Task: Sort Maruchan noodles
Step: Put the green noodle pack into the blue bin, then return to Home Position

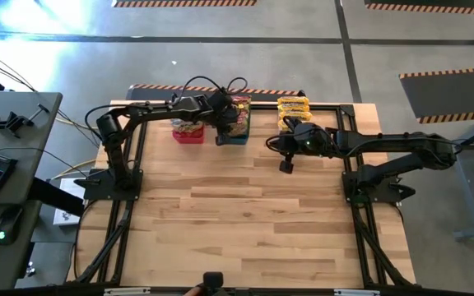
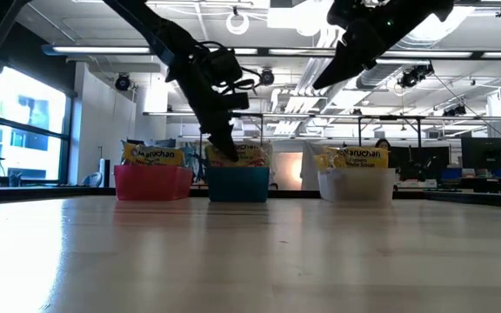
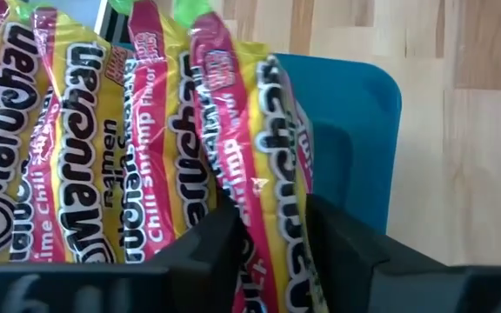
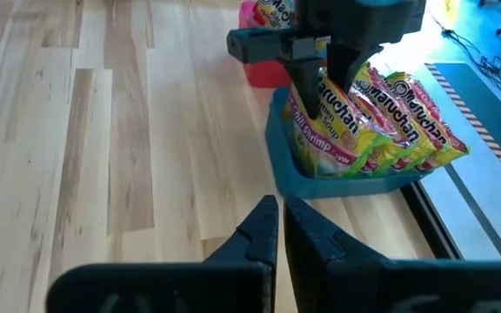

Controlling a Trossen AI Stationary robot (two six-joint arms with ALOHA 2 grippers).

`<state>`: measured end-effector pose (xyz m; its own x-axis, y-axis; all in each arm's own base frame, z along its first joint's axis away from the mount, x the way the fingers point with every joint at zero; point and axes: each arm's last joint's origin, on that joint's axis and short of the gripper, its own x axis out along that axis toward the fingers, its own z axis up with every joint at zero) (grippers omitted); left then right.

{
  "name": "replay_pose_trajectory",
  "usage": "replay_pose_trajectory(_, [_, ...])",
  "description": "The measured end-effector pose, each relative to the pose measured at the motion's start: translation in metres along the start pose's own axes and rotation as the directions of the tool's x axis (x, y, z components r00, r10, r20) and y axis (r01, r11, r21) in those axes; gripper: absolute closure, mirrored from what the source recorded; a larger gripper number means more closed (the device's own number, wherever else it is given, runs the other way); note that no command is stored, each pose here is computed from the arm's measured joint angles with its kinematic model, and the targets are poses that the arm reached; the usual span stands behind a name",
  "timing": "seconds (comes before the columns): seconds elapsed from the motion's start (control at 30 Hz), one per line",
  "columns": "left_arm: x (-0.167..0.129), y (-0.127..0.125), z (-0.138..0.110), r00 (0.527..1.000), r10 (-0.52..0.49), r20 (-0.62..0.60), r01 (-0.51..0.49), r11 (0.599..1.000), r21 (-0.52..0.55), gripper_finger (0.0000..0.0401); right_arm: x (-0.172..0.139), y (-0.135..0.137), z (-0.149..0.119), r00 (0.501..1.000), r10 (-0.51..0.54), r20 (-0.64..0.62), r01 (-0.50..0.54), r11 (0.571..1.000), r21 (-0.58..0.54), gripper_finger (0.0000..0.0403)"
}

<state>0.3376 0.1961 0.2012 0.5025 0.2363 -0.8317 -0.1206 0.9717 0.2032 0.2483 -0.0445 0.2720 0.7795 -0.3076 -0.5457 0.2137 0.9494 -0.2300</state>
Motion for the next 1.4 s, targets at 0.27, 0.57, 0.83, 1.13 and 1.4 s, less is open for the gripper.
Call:
replay_pose_trajectory(0.27, [-0.016,0.001,0.005,0.999,0.02,0.044,-0.02,1.0,0.009,0.0236,0.0,0.0,-0.001,1.0,0.001,-0.009,-0.001,1.0,-0.003,0.0398])
replay_pose_trajectory(0.57, [-0.056,0.005,0.017,0.983,0.066,0.17,-0.064,0.998,-0.016,0.0223,0.0,0.0,-0.001,1.0,0.001,-0.01,-0.002,0.999,-0.036,0.0398])
replay_pose_trajectory(0.83, [-0.076,-0.009,0.017,0.852,-0.099,0.515,0.114,0.994,0.004,0.0267,0.006,0.004,-0.02,0.997,-0.011,0.076,0.016,0.997,-0.073,0.0402])
replay_pose_trajectory(1.13, [-0.07,-0.04,-0.025,0.668,-0.052,0.743,0.089,0.996,-0.011,0.0336,-0.007,0.009,-0.053,0.964,0.041,0.262,-0.044,0.999,0.006,0.0403])
replay_pose_trajectory(1.4, [-0.068,-0.059,-0.066,0.608,-0.034,0.794,0.12,0.992,-0.049,0.0381,-0.026,0.01,-0.085,0.924,-0.029,0.382,-0.005,0.996,0.087,0.0403])
